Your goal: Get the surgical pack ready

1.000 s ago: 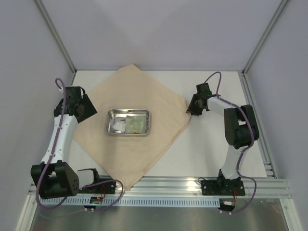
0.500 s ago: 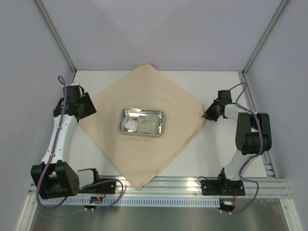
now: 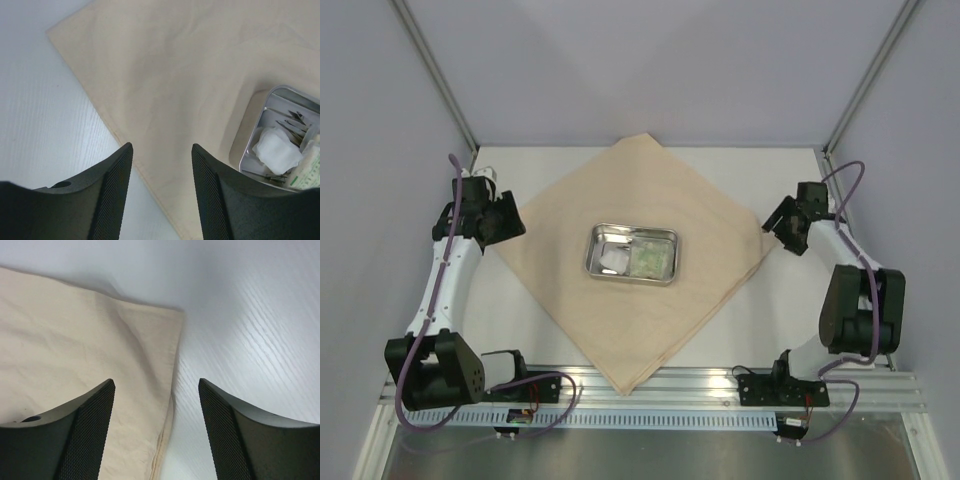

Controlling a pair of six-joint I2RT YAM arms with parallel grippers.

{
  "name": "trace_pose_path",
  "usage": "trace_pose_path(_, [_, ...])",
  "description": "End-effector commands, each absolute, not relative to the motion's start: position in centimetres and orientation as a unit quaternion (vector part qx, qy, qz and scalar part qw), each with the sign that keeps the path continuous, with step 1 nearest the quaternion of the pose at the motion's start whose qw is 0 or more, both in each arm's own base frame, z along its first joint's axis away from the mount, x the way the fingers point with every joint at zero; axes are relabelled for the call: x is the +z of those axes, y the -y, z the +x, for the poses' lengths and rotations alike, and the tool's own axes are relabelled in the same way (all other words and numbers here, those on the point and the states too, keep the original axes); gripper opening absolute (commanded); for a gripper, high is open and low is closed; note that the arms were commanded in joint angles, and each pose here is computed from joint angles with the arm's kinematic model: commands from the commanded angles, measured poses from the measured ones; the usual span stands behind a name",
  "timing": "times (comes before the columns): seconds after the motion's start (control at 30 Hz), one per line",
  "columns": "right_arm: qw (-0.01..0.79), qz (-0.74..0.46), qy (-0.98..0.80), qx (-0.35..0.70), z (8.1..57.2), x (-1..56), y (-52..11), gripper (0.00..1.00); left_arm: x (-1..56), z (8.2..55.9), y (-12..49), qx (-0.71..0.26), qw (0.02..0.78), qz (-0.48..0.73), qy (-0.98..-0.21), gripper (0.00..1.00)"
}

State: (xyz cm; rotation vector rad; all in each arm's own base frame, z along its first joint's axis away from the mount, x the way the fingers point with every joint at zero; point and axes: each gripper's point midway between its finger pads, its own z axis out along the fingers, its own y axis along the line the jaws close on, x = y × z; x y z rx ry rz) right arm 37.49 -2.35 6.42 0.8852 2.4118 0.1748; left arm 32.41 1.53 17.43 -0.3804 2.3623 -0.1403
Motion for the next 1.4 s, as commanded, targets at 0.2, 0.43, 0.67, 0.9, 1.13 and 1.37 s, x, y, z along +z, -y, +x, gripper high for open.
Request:
trace_pose_path(0.2, [0.347,0.127,-0.919,0.139,33.6,11.8,-11.9,0.51,18.3,33.1,-2.2,-0.04,0.385,-0.116,-0.915,0.61])
trace_pose_path(0.43, [0.251,0.058,-0.939,0.229,32.1,8.8,-19.7,0.36,19.3,32.6,-2.1,-0.04,0.397,-0.111,-0.91,0.61])
trace_pose_path(0.67, [0.25,0.047,-0.933,0.254,32.4,8.9,-21.5,0.34,19.4,32.4,-1.9,-0.043,0.404,-0.109,-0.907,0.61])
trace_pose_path(0.9, [0.243,0.045,-0.934,0.256,33.2,8.2,-22.8,0.35,19.0,32.5,-1.7,-0.049,0.403,-0.106,-0.908,0.61])
trace_pose_path(1.13, [0.227,0.043,-0.939,0.256,34.6,6.8,-23.8,0.34,19.0,32.3,-1.8,-0.044,0.404,-0.103,-0.908,0.61])
trace_pose_path(1.37, [0.214,0.043,-0.942,0.255,34.1,5.5,-24.4,0.18,18.9,32.5,-1.8,-0.047,0.404,-0.104,-0.908,0.61])
